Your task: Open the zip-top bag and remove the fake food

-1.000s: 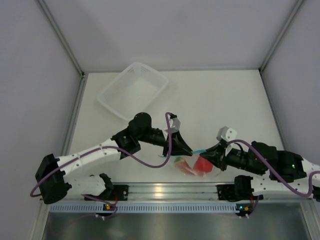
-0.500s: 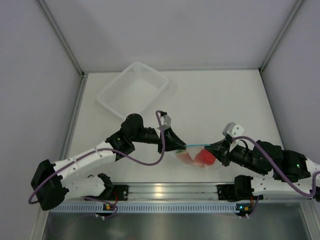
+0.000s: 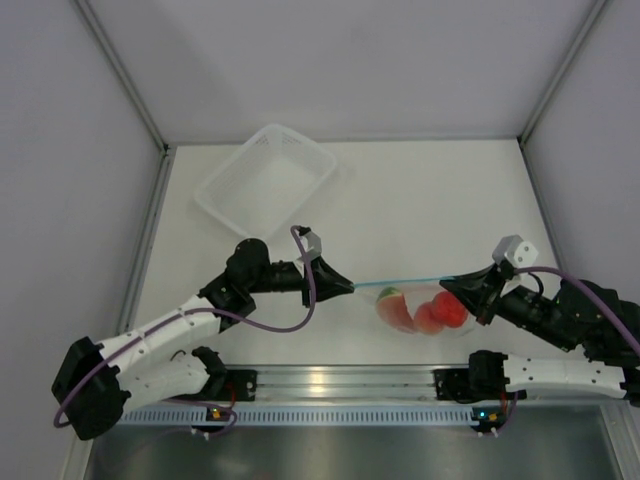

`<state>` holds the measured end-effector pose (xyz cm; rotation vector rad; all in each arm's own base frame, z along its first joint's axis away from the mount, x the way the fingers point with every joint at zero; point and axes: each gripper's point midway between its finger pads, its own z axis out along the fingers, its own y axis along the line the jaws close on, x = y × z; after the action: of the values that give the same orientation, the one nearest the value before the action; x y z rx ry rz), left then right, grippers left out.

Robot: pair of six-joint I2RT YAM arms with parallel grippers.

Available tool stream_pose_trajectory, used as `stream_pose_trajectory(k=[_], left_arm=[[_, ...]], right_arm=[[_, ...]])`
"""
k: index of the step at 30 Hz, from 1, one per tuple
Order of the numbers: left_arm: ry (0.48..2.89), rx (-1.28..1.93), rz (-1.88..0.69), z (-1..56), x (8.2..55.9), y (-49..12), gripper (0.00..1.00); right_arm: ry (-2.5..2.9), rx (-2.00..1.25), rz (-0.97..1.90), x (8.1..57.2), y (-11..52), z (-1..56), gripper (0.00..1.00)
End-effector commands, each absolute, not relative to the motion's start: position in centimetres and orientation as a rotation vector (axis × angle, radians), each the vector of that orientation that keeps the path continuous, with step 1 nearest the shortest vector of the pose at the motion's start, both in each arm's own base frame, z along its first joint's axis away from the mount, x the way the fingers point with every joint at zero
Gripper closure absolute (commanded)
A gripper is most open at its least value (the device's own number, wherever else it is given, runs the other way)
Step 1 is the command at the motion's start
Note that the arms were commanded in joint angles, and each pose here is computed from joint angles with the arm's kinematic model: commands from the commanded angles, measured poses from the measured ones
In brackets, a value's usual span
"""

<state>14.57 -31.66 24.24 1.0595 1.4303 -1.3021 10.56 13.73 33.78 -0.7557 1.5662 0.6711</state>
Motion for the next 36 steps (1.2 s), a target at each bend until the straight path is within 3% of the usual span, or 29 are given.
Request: stream_pose_trajectory(k=[1,9,10,11,12,13,15,26,30,36], left_arm=[[1.495,1.014,-1.274,22.7,15.5,-31.2,1.00],[1.496,1.003,-1.310,23.1,15.2,-31.3,1.00],[1.488,1.010,-1.323,23.4,15.0,-31.4,0.80],[1.475,1.014,-1.336,24.1,15.0,-31.6,0.68],[1.457,1.034,-1.377,24.7,14.4,-31.8,0.62],[1.447,1.049,-1.404,25.0,14.2,-32.1,0.38],[1.415,1.085,-1.466,26.5,13.6,-32.7,0.02],[1.300,1.094,-1.459,31.5,15.2,-34.5,0.03],[1.283,1.154,-1.488,31.1,14.5,-35.3,0.19],[1.269,1.240,-1.519,29.2,12.6,-35.7,0.25]], right_arm=[[1.517,-0.682,0.684,10.9,11.8,36.3,1.00],[1.510,-0.780,0.729,9.8,13.7,35.5,1.00],[1.502,-0.803,0.739,9.6,14.2,35.4,1.00],[1.489,-0.826,0.766,9.2,15.1,35.4,1.00],[1.490,-0.845,0.770,9.1,15.7,34.8,1.00],[1.482,-0.859,0.777,8.9,16.1,34.6,1.00],[1.464,-0.887,0.799,8.5,17.0,34.3,1.00],[1.430,-1.034,0.795,7.7,19.5,31.6,1.00],[1.409,-1.082,0.820,6.9,19.8,31.0,1.00],[1.419,-1.093,0.811,7.0,19.9,30.4,1.00]])
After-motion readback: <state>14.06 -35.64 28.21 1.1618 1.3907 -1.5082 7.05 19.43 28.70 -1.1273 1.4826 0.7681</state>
